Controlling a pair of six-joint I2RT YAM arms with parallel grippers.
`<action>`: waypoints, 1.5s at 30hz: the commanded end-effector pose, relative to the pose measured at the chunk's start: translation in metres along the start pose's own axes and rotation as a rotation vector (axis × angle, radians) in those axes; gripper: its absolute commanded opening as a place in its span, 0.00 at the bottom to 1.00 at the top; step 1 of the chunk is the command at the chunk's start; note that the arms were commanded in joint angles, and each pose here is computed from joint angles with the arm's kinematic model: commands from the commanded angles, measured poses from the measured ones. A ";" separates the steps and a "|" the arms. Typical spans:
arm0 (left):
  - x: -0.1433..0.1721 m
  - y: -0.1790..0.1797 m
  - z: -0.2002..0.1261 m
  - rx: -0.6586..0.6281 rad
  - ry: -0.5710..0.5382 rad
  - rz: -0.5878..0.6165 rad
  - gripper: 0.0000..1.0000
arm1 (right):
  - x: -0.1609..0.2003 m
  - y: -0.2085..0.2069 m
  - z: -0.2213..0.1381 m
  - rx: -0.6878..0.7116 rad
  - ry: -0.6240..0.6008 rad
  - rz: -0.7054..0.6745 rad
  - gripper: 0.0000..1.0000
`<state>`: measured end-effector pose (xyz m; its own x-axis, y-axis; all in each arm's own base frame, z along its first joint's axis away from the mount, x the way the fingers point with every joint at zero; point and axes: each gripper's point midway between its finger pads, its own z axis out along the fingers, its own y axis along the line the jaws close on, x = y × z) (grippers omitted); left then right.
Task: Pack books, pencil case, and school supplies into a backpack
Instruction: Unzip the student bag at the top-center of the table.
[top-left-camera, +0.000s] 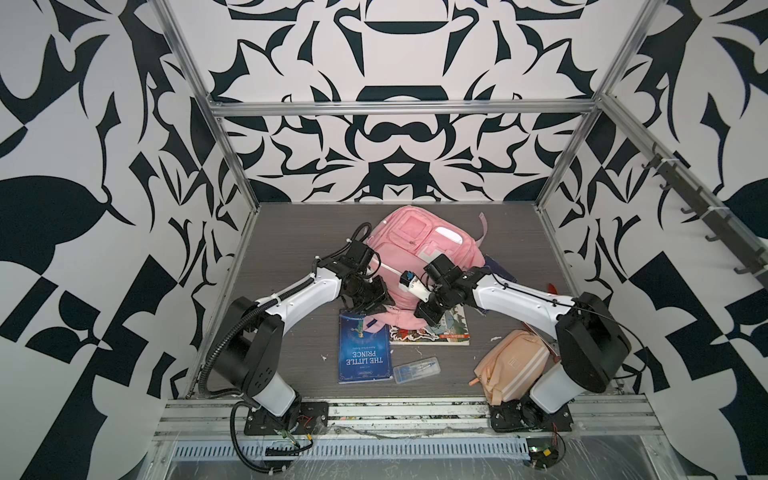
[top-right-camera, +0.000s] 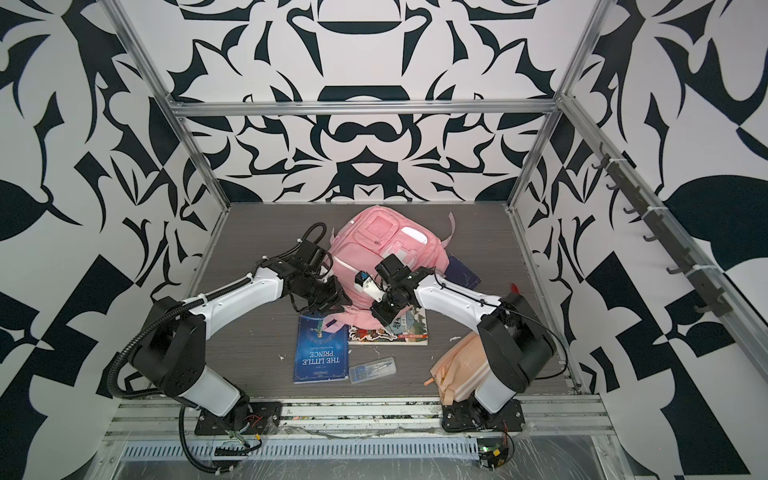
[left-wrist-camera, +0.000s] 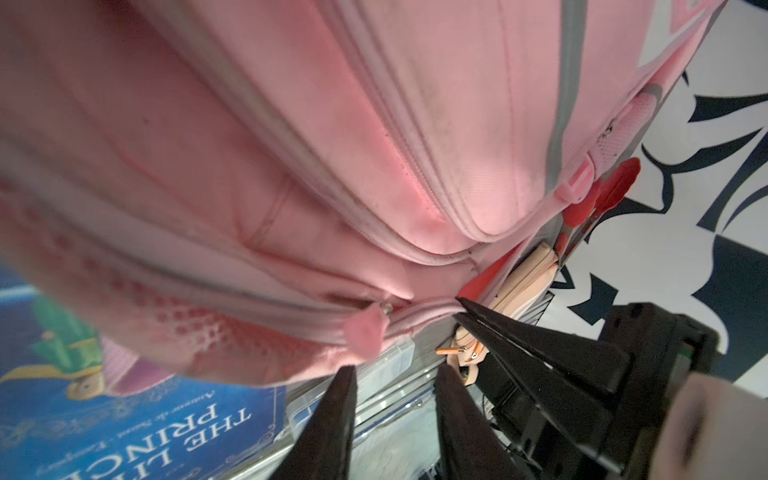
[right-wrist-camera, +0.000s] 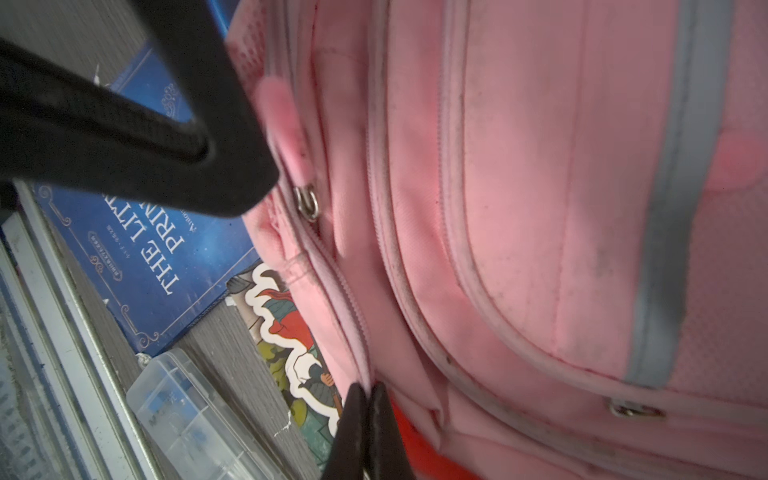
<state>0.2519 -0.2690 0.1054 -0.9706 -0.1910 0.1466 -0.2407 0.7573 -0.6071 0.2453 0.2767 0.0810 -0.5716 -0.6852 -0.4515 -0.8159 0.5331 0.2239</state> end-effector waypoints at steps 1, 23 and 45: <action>0.000 0.000 0.004 -0.014 0.020 -0.028 0.37 | -0.006 0.007 -0.009 -0.010 -0.030 -0.029 0.00; -0.021 0.007 -0.011 -0.299 0.011 0.079 0.25 | 0.001 0.007 -0.008 0.000 -0.041 -0.023 0.00; -0.023 0.019 0.027 -0.549 0.064 0.140 0.37 | 0.003 0.007 -0.008 0.004 -0.055 -0.024 0.00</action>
<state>0.2761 -0.2724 0.0760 -0.9907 -0.0484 0.1275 -0.0749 0.9744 -0.2119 0.2410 0.2708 0.0743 -0.5760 -0.6701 -0.4681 -0.8098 0.5459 0.2150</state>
